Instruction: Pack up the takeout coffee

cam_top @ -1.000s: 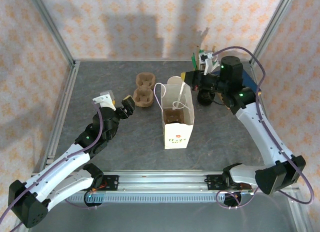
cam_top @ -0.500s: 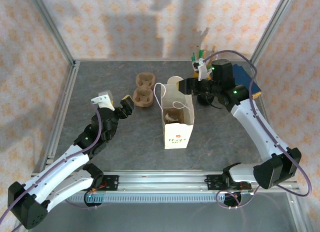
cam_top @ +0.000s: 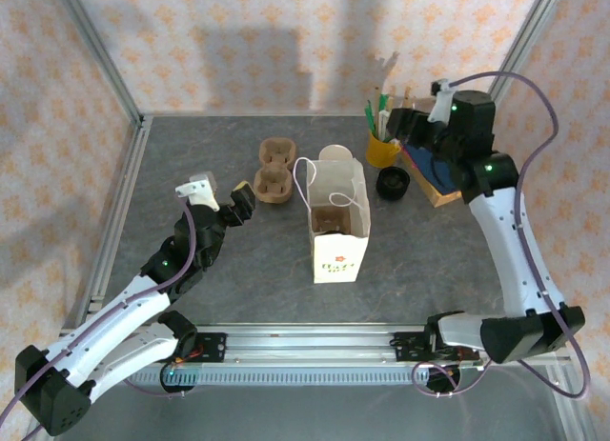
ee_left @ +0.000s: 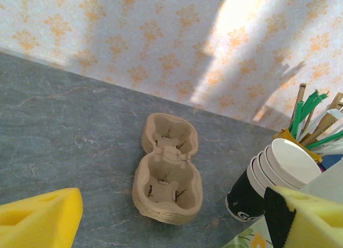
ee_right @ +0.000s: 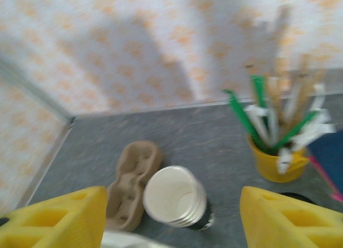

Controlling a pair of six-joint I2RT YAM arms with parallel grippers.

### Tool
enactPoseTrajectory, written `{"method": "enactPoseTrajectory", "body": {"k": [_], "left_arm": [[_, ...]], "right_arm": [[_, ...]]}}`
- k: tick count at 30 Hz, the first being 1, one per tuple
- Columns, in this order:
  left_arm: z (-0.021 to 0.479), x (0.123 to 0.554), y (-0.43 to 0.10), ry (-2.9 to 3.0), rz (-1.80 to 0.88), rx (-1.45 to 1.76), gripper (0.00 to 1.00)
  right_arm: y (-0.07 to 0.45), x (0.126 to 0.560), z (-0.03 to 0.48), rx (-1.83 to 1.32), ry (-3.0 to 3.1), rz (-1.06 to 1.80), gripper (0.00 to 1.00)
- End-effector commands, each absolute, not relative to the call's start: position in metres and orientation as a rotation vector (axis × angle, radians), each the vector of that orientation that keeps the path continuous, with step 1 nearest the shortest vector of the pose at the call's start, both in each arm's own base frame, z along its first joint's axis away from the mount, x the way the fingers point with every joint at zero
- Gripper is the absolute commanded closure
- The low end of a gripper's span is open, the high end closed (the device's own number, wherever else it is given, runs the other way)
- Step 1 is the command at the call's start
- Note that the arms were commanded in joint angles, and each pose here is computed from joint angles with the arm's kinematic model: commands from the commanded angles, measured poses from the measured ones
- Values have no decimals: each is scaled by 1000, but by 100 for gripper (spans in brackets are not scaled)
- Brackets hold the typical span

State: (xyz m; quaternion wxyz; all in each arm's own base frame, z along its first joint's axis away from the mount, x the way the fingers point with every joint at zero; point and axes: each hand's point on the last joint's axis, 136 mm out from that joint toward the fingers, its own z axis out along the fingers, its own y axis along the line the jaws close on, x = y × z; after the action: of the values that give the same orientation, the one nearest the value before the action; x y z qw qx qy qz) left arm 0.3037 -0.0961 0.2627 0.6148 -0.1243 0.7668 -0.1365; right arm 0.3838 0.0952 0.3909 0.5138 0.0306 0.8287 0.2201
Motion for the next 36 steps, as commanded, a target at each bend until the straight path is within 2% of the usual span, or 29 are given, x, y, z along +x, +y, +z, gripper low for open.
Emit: {"method": "enactPoseTrajectory", "body": {"k": [1,13,27,36], "left_arm": [[277,306,-94,1736,-302,-276,11],[272,307,-94,1755,-257,-235,11],[274,298,-83,1736,-219,-238,10],[268,298,-80,1736,-190,-229,10]], "right_arm": [[50,399,374,296,2050,406,34],[-72,446,300,686,2072,74,32],[-100,505,164,769,2418,-29,31],[-118,525,126,780,2486,-82,29]]}}
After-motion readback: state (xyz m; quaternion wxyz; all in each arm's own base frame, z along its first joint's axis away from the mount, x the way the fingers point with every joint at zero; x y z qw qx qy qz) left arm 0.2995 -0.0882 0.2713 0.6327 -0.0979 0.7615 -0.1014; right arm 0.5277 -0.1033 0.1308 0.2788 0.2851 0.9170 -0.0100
